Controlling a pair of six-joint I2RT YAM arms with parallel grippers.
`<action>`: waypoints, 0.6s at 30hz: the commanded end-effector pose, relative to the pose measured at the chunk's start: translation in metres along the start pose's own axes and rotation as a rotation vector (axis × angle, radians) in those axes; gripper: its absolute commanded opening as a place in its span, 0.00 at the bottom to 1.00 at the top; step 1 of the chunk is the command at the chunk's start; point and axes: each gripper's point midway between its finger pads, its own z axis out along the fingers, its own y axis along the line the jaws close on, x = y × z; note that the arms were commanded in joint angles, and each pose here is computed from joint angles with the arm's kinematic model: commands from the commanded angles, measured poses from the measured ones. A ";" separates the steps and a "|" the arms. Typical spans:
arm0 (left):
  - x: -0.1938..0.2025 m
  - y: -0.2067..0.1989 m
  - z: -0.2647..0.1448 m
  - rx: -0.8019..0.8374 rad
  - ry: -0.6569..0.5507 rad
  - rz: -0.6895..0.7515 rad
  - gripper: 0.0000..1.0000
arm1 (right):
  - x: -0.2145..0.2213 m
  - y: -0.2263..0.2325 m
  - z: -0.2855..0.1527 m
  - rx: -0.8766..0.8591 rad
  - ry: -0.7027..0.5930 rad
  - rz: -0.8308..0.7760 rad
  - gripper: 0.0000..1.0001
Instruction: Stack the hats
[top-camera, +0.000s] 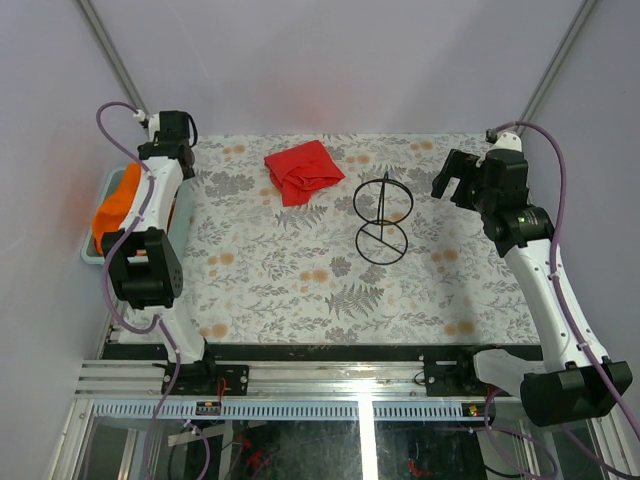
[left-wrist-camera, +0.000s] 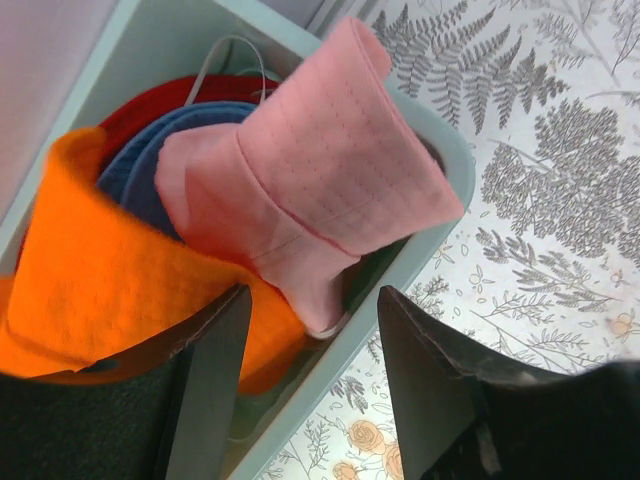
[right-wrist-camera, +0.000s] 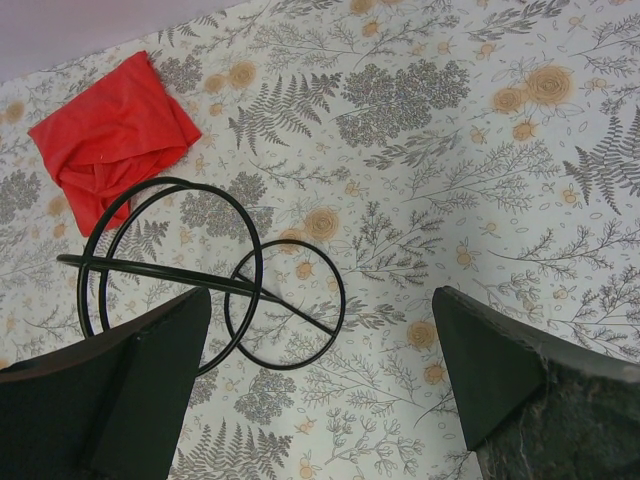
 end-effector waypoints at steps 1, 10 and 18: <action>0.018 0.000 0.013 -0.030 0.034 0.017 0.53 | -0.012 0.013 -0.001 -0.052 -0.037 0.015 0.99; 0.045 -0.015 0.023 -0.007 0.077 0.050 0.52 | -0.009 0.013 -0.002 -0.056 -0.030 0.014 0.99; 0.067 -0.027 0.037 -0.001 0.126 0.088 0.37 | -0.010 0.014 -0.003 -0.059 -0.031 0.019 0.99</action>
